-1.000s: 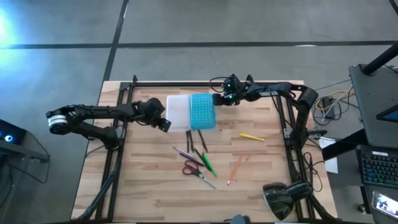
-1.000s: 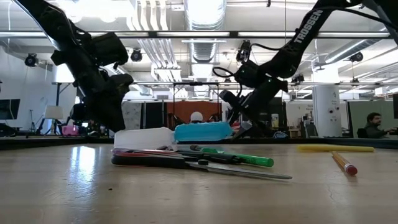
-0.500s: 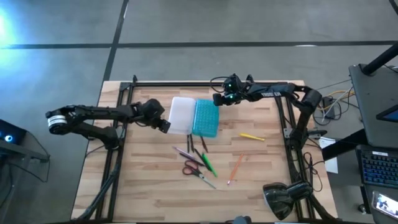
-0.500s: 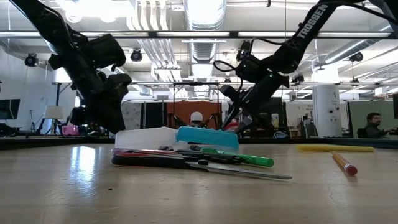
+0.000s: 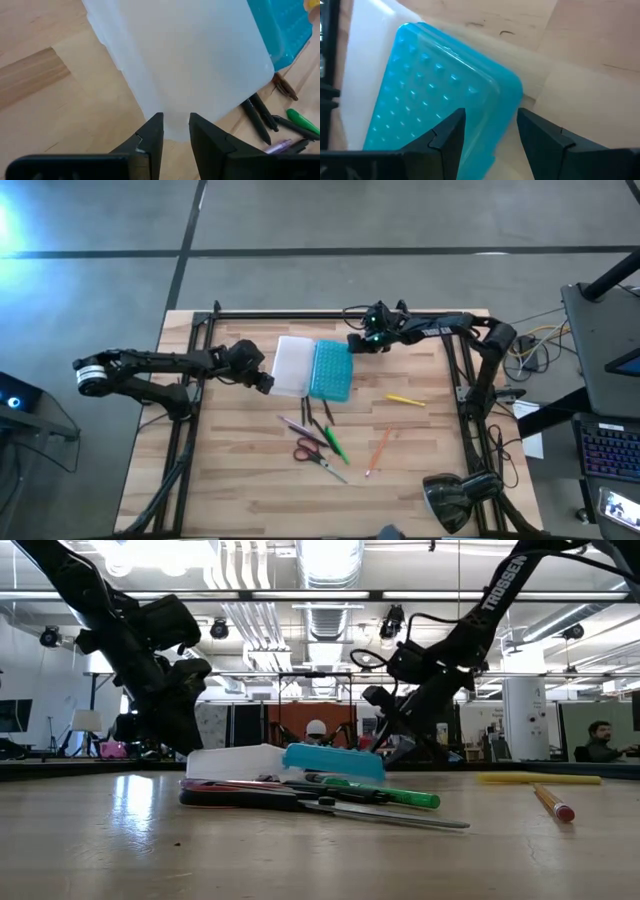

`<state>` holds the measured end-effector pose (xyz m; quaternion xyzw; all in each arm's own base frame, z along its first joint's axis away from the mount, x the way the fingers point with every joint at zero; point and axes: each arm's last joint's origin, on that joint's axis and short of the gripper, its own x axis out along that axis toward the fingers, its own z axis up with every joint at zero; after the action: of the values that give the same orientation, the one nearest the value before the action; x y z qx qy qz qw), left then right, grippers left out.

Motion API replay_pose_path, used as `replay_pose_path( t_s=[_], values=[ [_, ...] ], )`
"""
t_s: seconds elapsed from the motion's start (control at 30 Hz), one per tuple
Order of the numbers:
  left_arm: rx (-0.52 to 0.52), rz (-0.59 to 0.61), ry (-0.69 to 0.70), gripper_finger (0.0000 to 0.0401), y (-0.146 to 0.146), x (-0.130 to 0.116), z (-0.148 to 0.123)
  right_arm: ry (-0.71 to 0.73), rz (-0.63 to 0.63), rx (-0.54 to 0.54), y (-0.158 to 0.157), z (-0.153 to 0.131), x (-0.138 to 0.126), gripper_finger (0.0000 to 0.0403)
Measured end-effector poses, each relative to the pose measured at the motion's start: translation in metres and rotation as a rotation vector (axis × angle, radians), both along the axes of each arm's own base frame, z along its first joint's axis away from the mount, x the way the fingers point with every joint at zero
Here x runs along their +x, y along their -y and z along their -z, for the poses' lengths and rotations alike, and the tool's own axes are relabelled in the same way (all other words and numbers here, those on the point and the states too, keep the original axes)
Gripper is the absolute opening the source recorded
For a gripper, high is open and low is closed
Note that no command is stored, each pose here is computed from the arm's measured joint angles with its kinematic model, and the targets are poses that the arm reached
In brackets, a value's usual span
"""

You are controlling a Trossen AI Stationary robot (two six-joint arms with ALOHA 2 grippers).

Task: Pick & place school supplies into a supply box
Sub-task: Prepare the blue supply box

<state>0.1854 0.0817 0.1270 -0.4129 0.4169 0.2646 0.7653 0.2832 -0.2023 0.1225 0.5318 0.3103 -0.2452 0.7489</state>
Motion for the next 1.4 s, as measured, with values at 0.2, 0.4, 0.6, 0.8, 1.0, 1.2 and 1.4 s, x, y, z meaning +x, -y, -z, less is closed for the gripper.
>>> replay_pose_path(
  t_s=[0.2,0.4,0.6,0.8,1.0,1.2,1.4],
  values=[
    [0.000,-0.002,0.004,0.0076,0.001,-0.002,0.003,0.029,-0.027,-0.008,-0.002,0.004,0.004,0.0174],
    [-0.003,-0.009,0.010,0.0076,0.001,-0.003,0.005,0.097,-0.081,-0.006,-0.001,0.001,0.006,0.0174],
    [0.000,-0.009,0.012,0.0076,0.001,-0.003,0.005,0.174,-0.139,-0.052,-0.002,-0.019,0.006,0.0174],
    [0.010,0.001,0.019,0.0076,0.001,-0.002,0.004,0.280,-0.177,-0.131,-0.006,-0.056,0.003,0.0174],
    [0.045,0.016,0.036,0.0076,0.001,-0.002,0.001,0.358,-0.238,-0.170,-0.014,-0.080,0.000,0.0173],
    [0.096,0.027,0.033,0.0076,0.003,-0.004,-0.001,0.359,-0.239,-0.230,-0.020,-0.098,-0.007,0.0173],
    [0.111,0.064,0.075,0.0076,0.015,-0.008,-0.016,0.228,-0.155,-0.233,-0.017,-0.092,-0.015,0.0173]
  ],
)
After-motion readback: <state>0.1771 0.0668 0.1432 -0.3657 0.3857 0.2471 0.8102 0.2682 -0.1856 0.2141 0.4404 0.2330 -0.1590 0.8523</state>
